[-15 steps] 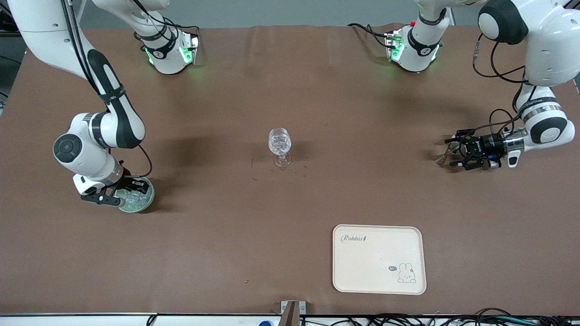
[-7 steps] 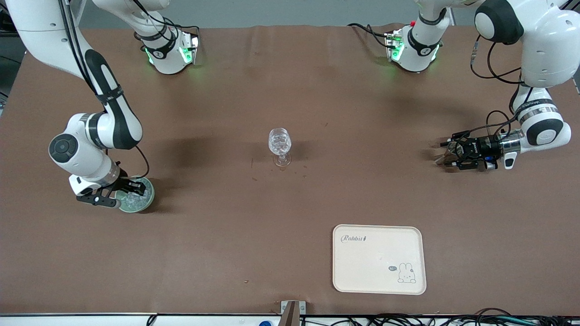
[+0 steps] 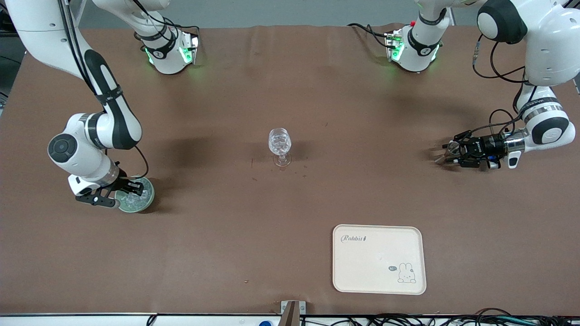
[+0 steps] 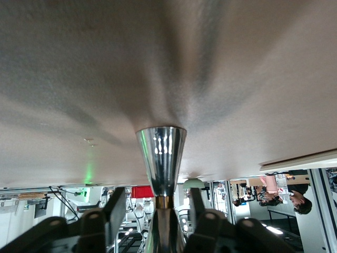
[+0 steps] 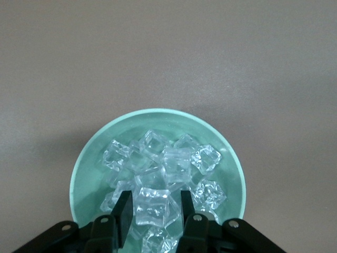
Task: Pour wine and add ice with both arms
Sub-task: 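Close the left gripper around the silver jigger, then lift the ice with the right gripper while the left gripper lifts the jigger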
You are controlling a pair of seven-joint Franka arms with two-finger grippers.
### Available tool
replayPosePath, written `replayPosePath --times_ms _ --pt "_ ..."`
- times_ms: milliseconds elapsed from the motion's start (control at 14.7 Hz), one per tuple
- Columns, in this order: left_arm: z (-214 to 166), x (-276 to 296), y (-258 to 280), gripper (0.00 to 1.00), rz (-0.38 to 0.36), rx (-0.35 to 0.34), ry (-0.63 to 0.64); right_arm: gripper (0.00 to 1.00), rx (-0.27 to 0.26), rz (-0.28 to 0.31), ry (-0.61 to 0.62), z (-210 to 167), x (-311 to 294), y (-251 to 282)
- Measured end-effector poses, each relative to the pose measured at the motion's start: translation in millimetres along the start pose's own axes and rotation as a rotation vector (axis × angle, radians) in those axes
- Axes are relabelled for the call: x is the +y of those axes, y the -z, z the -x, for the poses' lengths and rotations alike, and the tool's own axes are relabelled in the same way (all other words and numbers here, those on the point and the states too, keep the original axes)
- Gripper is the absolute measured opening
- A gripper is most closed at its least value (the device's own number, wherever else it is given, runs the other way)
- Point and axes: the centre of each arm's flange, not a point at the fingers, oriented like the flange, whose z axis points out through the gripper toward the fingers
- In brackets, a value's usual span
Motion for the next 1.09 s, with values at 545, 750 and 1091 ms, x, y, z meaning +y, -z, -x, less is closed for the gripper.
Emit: replayPosePath --times_ms 545,750,1091 --pt "1.2 2.5 0.5 0.48 0.013 -0.009 -0.004 0.39 0.007 0.001 -0.003 -0.5 2.3 -3.8" --pt "2.2 4.4 -1.7 0.46 0.019 -0.013 -0.007 0.27 0.007 0.001 -0.003 -0.5 2.4 -4.1" --pt "2.6 4.5 -2.7 0.23 0.02 -0.017 0.011 0.27 0.013 0.001 -0.003 -5.8 1.7 1.2"
